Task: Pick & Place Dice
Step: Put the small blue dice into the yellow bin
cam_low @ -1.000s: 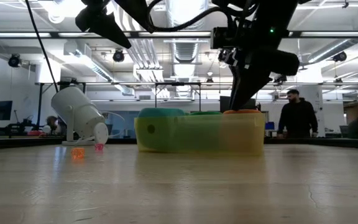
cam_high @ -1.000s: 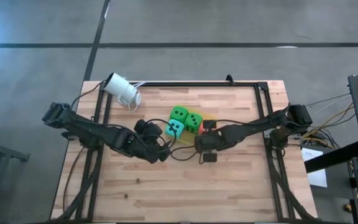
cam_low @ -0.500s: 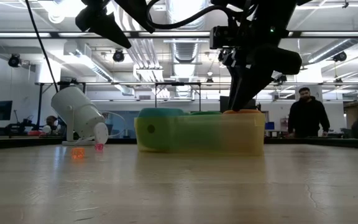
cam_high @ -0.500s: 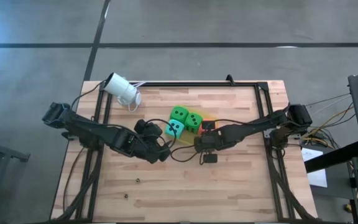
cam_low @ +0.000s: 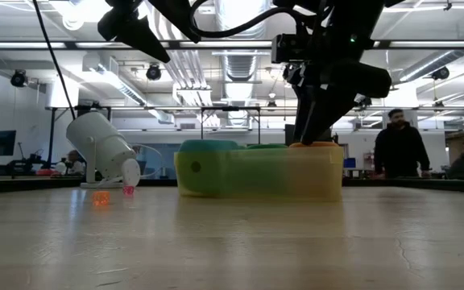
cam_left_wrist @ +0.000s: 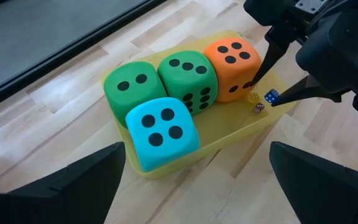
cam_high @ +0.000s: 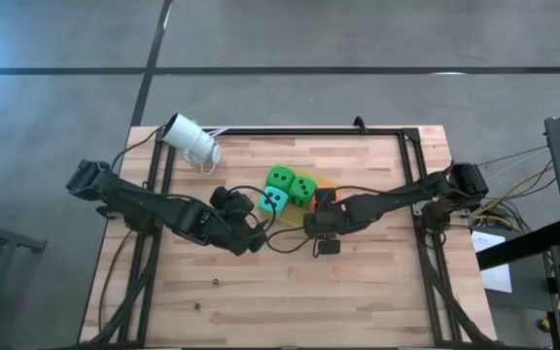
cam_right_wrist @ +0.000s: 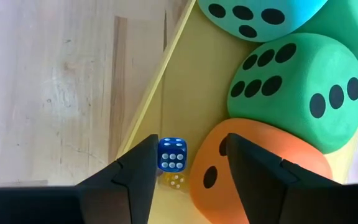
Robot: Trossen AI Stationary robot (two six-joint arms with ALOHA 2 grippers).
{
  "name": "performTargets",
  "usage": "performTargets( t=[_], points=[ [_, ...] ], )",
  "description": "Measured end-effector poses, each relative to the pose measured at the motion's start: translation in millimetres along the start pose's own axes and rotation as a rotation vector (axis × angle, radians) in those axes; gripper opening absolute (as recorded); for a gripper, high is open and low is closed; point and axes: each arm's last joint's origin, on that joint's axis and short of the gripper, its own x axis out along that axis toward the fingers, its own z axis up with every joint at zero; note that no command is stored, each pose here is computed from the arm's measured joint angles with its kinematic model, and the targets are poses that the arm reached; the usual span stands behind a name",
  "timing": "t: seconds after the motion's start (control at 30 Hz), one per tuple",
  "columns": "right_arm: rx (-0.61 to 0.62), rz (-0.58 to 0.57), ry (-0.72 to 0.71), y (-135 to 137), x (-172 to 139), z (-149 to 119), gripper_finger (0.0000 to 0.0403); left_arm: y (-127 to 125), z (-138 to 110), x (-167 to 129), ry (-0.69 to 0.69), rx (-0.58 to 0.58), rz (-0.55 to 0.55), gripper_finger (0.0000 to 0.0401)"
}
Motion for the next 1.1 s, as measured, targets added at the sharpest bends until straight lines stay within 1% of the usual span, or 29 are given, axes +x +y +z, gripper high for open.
performTargets(
  t=[0.1, 0.17, 0.23, 0.43, 0.5, 0.57, 0.63, 0.8, 0.9, 1.0, 1.1],
  points=[
    [-0.001, 0.000, 0.000, 0.0, 0.0, 0.0, 0.0181, 0.0, 0.0, 0.0, 0.000, 0.001, 0.000, 0.0400],
    [0.000, 0.000, 0.000, 0.0, 0.1, 0.0, 0.0167, 0.0, 0.0, 0.0, 0.000, 0.000, 0.000, 0.0400],
    [0.000, 0.000, 0.000, 0.0, 0.0, 0.0, 0.0145, 0.0, 0.0, 0.0, 0.000, 0.000, 0.000, 0.0400],
    [0.003, 0.000, 0.000, 0.0, 0.0, 0.0, 0.0056, -0.1, -0.1, 0.1, 0.000, 0.001, 0.000, 0.0400],
    [0.005, -0.001, 0.000, -0.3, 0.2, 0.0, 0.0042, 0.0, 0.0, 0.0, 0.000, 0.000, 0.000, 0.0400],
    [0.006, -0.001, -0.001, -0.6, 0.2, 0.1, 0.0042, 0.0, 0.0, 0.0, 0.000, 0.001, 0.000, 0.0400],
    [0.007, -0.001, -0.003, -0.6, 0.3, 0.4, 0.0054, 0.0, 0.0, 0.0, 0.000, 0.001, 0.000, 0.0400],
    [0.007, -0.003, -0.014, -0.6, 0.3, 1.5, 0.0139, 0.0, 0.0, 0.0, 0.000, 0.001, 0.000, 0.0400],
    [0.013, -0.003, -0.032, -0.6, 0.2, 3.3, 0.0180, 0.0, 0.0, 0.1, 0.000, 0.001, 0.000, 0.0400],
    [0.011, -0.004, -0.032, -1.1, 0.4, 3.3, 0.0205, -0.1, -0.1, 0.1, 0.000, 0.002, 0.000, 0.0400],
    [0.012, -0.004, -0.031, -1.5, 0.5, 3.3, 0.0217, 0.0, 0.0, 0.1, 0.000, 0.004, 0.000, 0.0400]
  ],
)
